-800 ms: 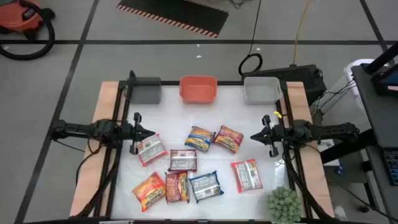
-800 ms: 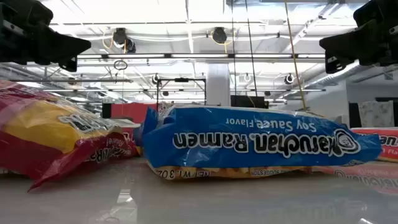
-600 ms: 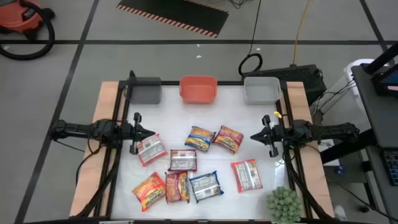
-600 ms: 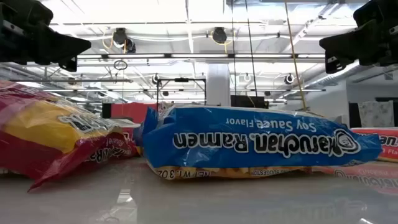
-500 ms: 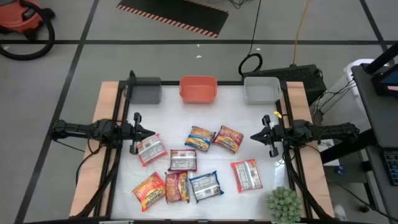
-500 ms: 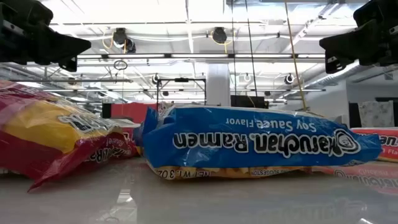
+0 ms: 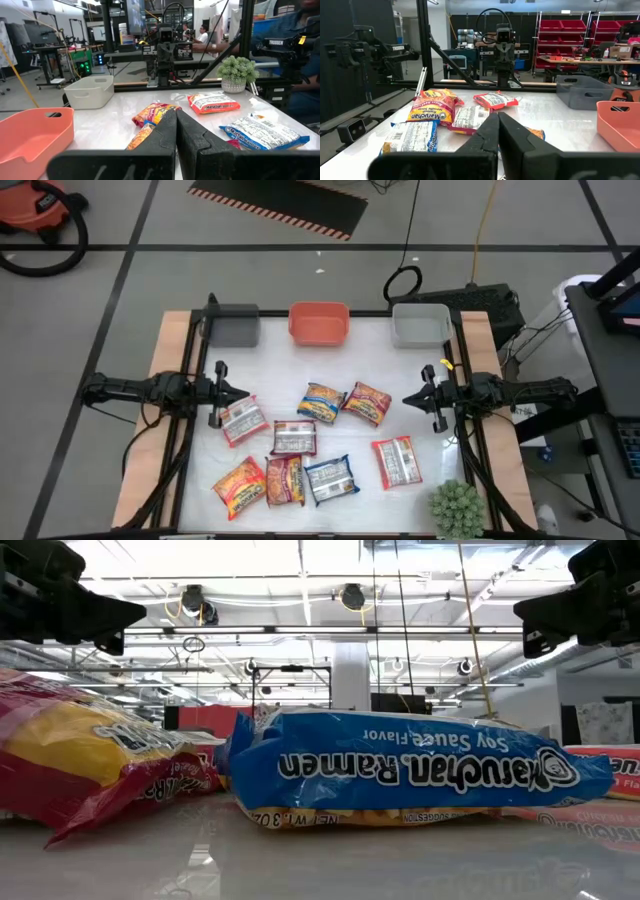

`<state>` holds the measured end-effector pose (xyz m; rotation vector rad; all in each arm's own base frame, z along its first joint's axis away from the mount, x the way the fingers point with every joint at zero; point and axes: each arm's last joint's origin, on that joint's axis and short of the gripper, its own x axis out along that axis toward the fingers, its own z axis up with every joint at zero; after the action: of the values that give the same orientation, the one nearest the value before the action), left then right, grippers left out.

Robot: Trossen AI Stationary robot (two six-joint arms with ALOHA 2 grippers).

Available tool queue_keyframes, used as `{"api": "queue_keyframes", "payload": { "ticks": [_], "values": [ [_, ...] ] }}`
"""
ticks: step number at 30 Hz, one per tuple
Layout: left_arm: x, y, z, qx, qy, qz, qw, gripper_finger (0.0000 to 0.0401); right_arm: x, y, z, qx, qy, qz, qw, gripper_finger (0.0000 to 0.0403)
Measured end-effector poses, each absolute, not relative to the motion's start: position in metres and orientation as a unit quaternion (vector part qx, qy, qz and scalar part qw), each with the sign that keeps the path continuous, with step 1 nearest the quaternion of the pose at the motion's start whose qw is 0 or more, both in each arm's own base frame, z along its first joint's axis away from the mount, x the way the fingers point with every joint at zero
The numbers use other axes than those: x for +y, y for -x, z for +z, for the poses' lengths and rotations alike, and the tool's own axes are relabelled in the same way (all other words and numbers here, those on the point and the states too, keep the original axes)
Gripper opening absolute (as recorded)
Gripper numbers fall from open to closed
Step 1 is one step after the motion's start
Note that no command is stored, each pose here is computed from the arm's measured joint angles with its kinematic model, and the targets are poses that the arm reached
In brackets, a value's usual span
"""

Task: Sort Maruchan noodles

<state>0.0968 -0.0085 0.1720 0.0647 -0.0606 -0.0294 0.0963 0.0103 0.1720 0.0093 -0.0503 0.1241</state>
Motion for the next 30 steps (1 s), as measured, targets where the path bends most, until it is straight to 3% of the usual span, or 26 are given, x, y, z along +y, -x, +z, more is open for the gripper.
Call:
{"api": "queue_keyframes", "payload": {
  "ticks": [30],
  "values": [
    [-0.0085,-0.0968,0.1720,-0.030,-0.032,-0.015,0.999,0.0001,0.0104,-0.0963,0.1721,-0.025,-0.005,0.062,0.998,0.0000]
  ]
}}
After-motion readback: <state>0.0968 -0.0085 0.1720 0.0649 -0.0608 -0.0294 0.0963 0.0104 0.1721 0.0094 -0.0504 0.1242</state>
